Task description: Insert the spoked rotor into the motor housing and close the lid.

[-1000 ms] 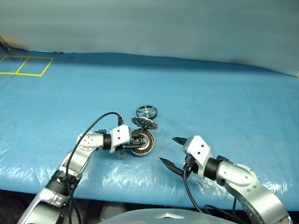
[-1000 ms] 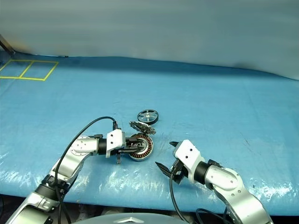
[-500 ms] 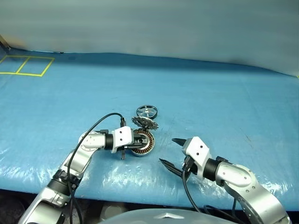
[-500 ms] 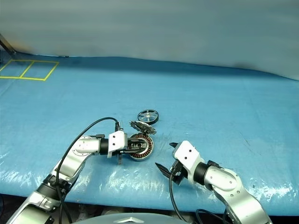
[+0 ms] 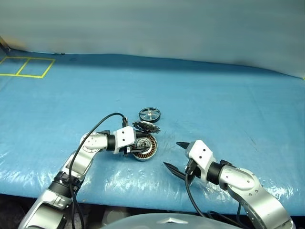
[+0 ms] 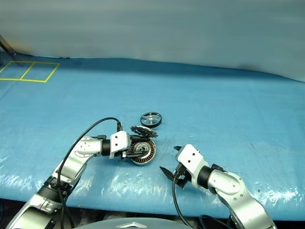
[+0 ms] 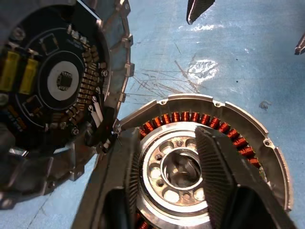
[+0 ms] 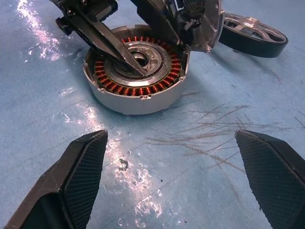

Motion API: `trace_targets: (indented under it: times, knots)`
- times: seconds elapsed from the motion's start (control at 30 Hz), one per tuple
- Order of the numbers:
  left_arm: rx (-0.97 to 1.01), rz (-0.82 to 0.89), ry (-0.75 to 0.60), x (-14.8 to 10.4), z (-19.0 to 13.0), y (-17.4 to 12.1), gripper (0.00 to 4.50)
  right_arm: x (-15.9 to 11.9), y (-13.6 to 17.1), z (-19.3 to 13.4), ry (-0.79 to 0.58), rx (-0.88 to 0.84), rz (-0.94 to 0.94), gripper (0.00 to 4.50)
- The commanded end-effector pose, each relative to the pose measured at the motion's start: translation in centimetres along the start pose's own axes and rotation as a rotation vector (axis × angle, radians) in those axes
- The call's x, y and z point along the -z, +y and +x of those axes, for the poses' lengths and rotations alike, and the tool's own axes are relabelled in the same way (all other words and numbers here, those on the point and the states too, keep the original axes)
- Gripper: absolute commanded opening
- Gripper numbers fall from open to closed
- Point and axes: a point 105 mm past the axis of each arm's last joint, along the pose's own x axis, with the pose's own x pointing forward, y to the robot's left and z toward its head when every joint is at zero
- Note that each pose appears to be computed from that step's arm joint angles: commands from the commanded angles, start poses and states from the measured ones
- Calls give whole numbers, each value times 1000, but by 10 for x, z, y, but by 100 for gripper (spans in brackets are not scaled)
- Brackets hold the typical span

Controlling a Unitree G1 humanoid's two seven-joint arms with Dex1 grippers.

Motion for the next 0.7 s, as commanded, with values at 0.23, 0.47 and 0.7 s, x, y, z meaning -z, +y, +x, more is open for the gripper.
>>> trace_targets:
  times: [0.23, 0.47, 0.7]
  knots:
    - [10, -47, -84, -21, -20, -2, 263, -12, -1, -2, -47, -1, -29, 450]
    - [55, -202, -149, -36, -38, -19, 266, -22, -3, 0, -96, -14, -28, 432]
    - [-77, -377, -75, -10, -57, -21, 267, -35, 1, 14, -173, -78, 5, 227]
